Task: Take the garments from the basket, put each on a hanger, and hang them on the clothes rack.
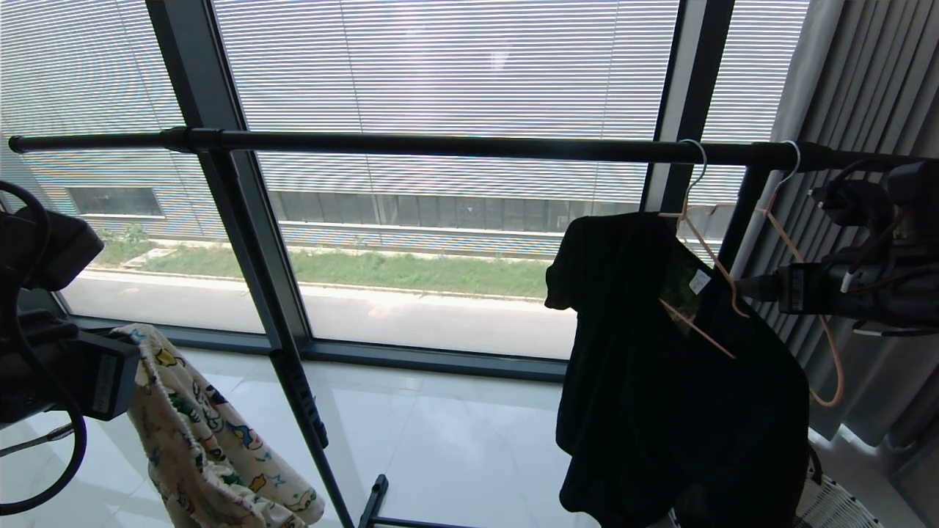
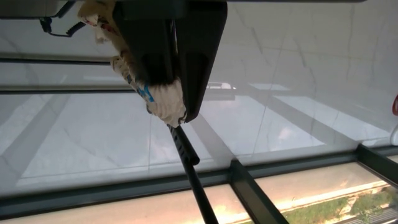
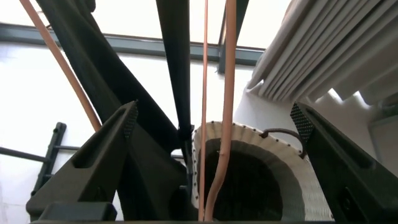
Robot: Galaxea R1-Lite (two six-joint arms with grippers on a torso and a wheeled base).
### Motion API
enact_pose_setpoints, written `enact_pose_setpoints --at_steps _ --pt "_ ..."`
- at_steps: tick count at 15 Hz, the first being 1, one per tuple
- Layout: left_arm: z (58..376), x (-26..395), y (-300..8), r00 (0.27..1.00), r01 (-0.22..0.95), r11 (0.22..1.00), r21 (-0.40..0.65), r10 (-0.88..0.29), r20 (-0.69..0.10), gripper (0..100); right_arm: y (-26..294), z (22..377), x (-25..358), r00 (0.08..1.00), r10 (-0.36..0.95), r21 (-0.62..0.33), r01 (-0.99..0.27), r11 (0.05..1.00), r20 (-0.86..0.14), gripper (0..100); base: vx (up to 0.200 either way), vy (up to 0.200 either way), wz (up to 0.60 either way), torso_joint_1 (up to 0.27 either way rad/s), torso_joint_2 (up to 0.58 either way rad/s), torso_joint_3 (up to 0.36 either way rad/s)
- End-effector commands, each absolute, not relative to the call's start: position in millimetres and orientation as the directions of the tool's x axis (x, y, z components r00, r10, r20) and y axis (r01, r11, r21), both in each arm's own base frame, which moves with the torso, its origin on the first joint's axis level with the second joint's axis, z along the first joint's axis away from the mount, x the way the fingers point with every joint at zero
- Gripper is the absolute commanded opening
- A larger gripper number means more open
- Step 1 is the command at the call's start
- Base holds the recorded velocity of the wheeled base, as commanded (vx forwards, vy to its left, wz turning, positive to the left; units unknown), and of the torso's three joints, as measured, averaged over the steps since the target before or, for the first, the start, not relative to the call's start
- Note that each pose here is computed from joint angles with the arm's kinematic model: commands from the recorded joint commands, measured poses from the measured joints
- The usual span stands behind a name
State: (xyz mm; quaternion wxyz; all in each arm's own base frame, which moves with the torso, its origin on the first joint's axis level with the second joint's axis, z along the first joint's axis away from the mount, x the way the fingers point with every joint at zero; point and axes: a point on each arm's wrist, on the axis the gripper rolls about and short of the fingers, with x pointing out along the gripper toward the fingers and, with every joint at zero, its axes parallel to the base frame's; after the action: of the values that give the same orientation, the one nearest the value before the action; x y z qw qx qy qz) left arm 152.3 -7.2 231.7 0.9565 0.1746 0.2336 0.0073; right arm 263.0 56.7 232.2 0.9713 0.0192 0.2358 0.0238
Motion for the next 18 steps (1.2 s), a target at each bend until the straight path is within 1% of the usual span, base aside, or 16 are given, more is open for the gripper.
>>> enact_pose_setpoints --at_steps 1,11,14,16,18 --pt "231.6 152.6 -7.2 0.890 0.067 0.939 0.338 0.096 -0.445 0 57.3 231.9 264.1 0.888 0.056 0.048 -0.038 0.998 -0.457 0 0.000 0.000 0.00 0.000 0.00 0.000" --pt "231.4 152.2 -6.9 0.890 0.065 0.939 0.337 0.098 -0.445 0 56.8 234.1 262.5 0.893 0.054 0.050 -0.036 0.998 -0.446 0 0.000 0.000 0.00 0.000 0.00 0.000" --pt "232.1 151.1 -6.9 0.892 0.063 0.940 0.335 0.098 -0.441 0 55.3 242.1 258.5 0.929 0.036 0.057 -0.016 0.998 -0.369 0 0.000 0.000 0.00 0.000 0.00 0.000" --pt "232.6 149.7 -6.8 0.894 0.061 0.940 0.335 0.097 -0.437 0 54.2 238.0 250.1 0.947 0.028 0.039 -0.016 0.999 -0.319 0 0.000 0.000 0.00 0.000 0.00 0.000" --pt "233.1 148.2 -6.7 0.896 0.060 0.940 0.335 0.097 -0.433 0 52.5 233.2 241.0 0.956 0.031 0.021 -0.026 0.999 -0.292 0 0.000 0.000 0.00 0.000 0.00 0.000"
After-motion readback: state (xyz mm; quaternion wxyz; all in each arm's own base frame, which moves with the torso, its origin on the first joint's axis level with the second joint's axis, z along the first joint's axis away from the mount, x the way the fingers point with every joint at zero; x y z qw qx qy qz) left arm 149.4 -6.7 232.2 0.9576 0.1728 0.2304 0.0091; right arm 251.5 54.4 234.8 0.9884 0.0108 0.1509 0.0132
